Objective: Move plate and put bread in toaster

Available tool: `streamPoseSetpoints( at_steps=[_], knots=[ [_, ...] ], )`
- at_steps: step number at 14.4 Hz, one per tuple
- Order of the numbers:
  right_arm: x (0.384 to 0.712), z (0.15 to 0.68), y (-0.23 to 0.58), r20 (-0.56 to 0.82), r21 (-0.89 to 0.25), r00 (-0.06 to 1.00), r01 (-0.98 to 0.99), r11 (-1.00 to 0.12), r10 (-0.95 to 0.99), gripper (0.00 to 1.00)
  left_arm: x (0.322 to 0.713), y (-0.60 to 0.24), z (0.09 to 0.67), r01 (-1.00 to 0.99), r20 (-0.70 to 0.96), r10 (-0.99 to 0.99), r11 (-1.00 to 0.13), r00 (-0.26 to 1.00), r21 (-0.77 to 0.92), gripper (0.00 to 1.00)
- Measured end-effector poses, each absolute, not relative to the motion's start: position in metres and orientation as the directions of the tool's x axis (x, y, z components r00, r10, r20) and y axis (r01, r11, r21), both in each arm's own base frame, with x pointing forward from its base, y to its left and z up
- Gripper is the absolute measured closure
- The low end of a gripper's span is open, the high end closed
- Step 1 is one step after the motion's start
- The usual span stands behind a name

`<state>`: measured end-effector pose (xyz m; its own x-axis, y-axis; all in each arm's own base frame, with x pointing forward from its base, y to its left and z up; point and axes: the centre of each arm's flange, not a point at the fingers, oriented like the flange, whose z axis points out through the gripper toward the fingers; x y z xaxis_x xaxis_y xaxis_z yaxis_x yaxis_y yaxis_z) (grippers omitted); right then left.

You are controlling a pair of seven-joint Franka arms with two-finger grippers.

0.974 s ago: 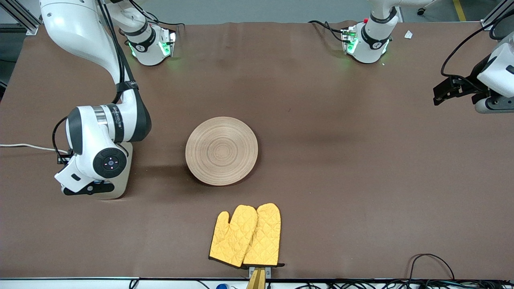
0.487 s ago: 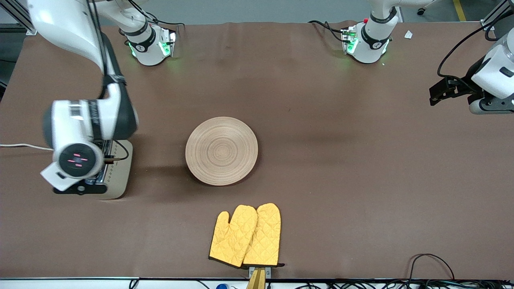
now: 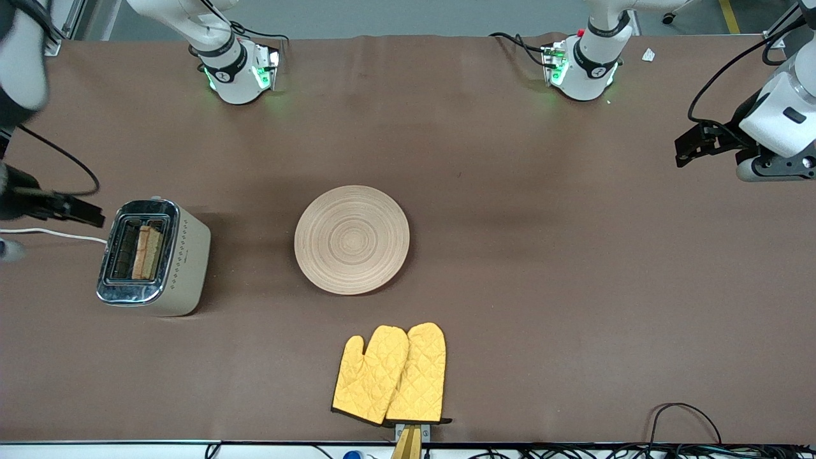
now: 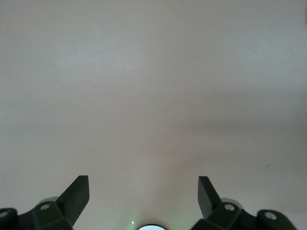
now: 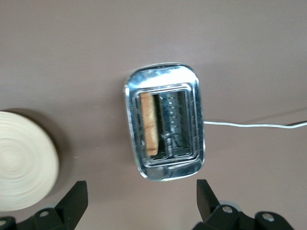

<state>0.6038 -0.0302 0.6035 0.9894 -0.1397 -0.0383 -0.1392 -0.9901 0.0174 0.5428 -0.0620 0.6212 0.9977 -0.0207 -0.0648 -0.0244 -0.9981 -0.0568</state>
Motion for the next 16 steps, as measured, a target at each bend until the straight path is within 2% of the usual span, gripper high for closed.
streamPoseSetpoints(
  at_steps=[4,7,16],
  knots=[
    [0.57,0.63,-0.031,0.087,-0.062,0.986,-0.136,-0.989,-0.141,0.0,0.544,-0.062,0.619,-0.018,-0.068,-0.014,-0.998,0.998,-0.057,0.0],
    [0.552,0.627,-0.033,0.082,-0.073,0.988,-0.128,-0.989,-0.134,0.0,0.547,-0.063,0.62,-0.013,-0.065,-0.009,-0.998,0.998,-0.057,0.0],
    [0.55,0.634,-0.04,0.104,-0.07,0.99,-0.088,-0.994,-0.095,0.0,0.55,-0.064,0.618,-0.015,-0.067,-0.011,-0.998,0.998,-0.057,0.0]
  ],
)
